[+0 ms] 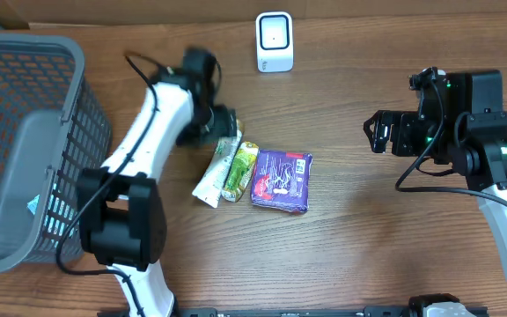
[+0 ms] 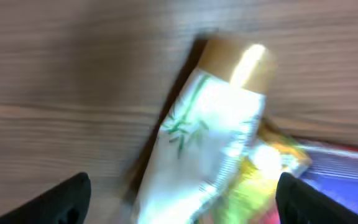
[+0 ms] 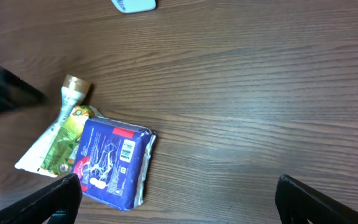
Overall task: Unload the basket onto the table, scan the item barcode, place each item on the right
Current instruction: 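Place the white tube with gold cap beside the yellow pouch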
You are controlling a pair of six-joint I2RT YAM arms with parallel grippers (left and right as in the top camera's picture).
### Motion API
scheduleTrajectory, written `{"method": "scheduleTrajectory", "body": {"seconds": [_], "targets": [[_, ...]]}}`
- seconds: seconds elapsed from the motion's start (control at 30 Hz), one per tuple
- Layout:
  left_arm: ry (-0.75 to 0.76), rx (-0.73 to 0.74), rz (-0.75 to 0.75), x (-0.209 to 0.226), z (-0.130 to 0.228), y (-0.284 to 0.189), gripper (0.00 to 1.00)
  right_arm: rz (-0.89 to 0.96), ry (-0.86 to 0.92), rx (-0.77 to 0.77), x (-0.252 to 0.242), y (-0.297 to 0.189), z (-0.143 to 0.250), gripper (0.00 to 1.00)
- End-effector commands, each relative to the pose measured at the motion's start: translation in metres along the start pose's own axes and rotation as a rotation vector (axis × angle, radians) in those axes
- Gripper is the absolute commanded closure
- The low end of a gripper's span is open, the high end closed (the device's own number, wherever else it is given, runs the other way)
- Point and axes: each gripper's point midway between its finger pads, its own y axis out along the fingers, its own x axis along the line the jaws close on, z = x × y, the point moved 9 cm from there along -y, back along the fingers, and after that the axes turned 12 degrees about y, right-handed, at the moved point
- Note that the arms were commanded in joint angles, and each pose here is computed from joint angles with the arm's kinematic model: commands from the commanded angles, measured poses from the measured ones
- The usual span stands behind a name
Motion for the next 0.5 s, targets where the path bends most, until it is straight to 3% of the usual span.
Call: {"method": "scheduleTrajectory", "body": {"seconds": [0.0, 0.23, 0.33, 0.47], "targets": [[-0.022, -0.185, -0.027, 0.016, -0.026, -0.090, 0.13, -0.001, -0.008, -0.015, 0.003, -0.003, -0.004, 0.00], [-0.156, -0.435, -0.162, 0.065, 0.006, -0.241, 0.02, -0.001, -0.008, -0.016, 0.003, -0.003, -0.004, 0.00], [-0.294, -0.505, -0.240, 0.106, 0.040, -0.283, 0.00, -0.001, -0.008, -0.016, 0.003, -0.003, -0.004, 0.00], [-0.510, -0.509, -0.311, 0.166, 0.076, -0.297, 0.00, -0.001, -0.008, -0.016, 0.003, -0.003, -0.004, 0.00]]}}
